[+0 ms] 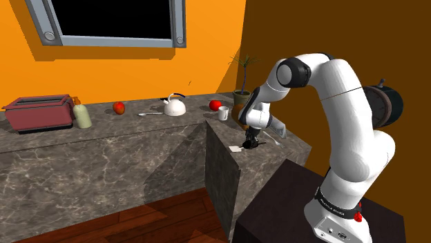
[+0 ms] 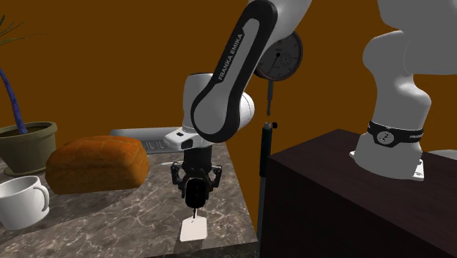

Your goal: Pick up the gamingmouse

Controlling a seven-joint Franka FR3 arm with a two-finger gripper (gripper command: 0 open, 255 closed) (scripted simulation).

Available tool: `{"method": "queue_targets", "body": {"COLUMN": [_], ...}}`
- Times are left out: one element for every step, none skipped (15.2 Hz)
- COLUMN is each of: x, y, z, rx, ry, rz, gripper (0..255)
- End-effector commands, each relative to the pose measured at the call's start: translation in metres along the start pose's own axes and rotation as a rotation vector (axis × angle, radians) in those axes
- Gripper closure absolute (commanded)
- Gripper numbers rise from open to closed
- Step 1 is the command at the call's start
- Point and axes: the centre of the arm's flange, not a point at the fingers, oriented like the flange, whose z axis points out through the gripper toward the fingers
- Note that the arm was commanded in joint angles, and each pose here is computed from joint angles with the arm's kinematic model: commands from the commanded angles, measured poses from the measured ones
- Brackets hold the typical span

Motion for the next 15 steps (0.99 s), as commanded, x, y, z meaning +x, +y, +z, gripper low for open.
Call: {"method": "queue_targets", "body": {"x": [0.0, 0.0, 0.0, 0.0, 0.0, 0.0, 0.0, 0.001, 0.001, 0.002, 0.002, 0.002, 0.003, 0.003, 0.003], "y": [0.0, 0.0, 0.0, 0.0, 0.0, 0.001, 0.001, 0.002, 0.002, 0.003, 0.003, 0.004, 0.004, 0.005, 0.005], "z": [0.0, 0.0, 0.0, 0.0, 0.0, 0.0, -0.005, -0.01, -0.016, -0.021, -0.026, -0.031, -0.037, -0.042, -0.047], "rx": [0.0, 0.0, 0.0, 0.0, 0.0, 0.0, 0.0, 0.0, 0.0, 0.0, 0.0, 0.0, 0.0, 0.0, 0.0], "ry": [0.0, 0.0, 0.0, 0.0, 0.0, 0.0, 0.0, 0.0, 0.0, 0.0, 0.0, 0.0, 0.0, 0.0, 0.0], "rz": [0.0, 0.0, 0.0, 0.0, 0.0, 0.0, 0.0, 0.0, 0.0, 0.0, 0.0, 0.0, 0.0, 0.0, 0.0], "gripper": [255, 255, 255, 255, 255, 255, 255, 255, 255, 255, 255, 255, 255, 255, 255]}}
